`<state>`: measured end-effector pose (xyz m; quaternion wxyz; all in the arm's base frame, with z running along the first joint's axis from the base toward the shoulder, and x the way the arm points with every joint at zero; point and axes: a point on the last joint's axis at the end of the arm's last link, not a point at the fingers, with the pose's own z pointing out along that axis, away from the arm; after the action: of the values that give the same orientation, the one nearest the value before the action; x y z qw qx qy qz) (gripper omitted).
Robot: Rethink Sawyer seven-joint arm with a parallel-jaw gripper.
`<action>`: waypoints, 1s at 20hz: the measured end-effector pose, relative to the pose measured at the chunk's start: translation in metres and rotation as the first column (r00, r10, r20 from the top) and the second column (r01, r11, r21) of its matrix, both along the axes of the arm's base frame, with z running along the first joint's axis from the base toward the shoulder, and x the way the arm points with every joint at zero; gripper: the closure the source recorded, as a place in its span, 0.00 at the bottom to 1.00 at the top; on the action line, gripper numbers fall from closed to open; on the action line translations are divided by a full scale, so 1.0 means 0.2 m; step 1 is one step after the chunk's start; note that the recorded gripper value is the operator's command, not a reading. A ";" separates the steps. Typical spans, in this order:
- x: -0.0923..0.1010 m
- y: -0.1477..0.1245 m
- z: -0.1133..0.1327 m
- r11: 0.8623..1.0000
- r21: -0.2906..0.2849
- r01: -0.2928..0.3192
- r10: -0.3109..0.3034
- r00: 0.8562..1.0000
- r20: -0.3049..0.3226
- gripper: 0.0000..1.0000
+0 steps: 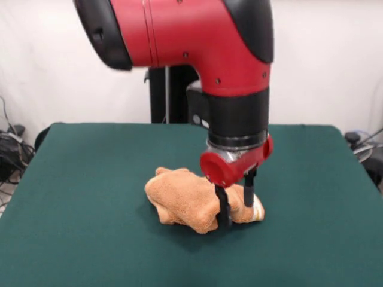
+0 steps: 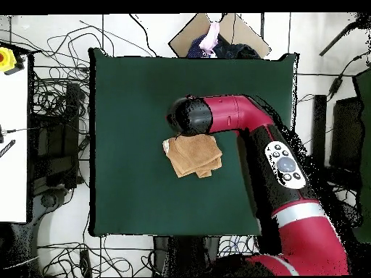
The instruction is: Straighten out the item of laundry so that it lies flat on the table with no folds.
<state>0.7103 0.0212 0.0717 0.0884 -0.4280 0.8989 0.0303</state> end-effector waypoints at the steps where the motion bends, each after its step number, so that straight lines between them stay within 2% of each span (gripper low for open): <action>1: -0.01 0.00 -0.03 0.999 0.002 -0.038 0.038 0.999 -0.003 0.00; 2: -0.02 0.01 -0.06 0.997 0.003 -0.075 0.076 0.997 -0.006 0.00; 6: -0.09 0.04 -0.20 0.987 0.012 -0.163 0.163 0.986 -0.032 0.00; 14: -0.16 0.06 -0.31 0.983 0.023 -0.182 0.183 0.981 -0.062 0.00; 20: -0.17 0.07 -0.33 0.983 0.028 -0.184 0.185 0.981 -0.061 0.00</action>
<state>0.6765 0.0359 0.0047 0.0613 -0.5073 0.8574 0.0617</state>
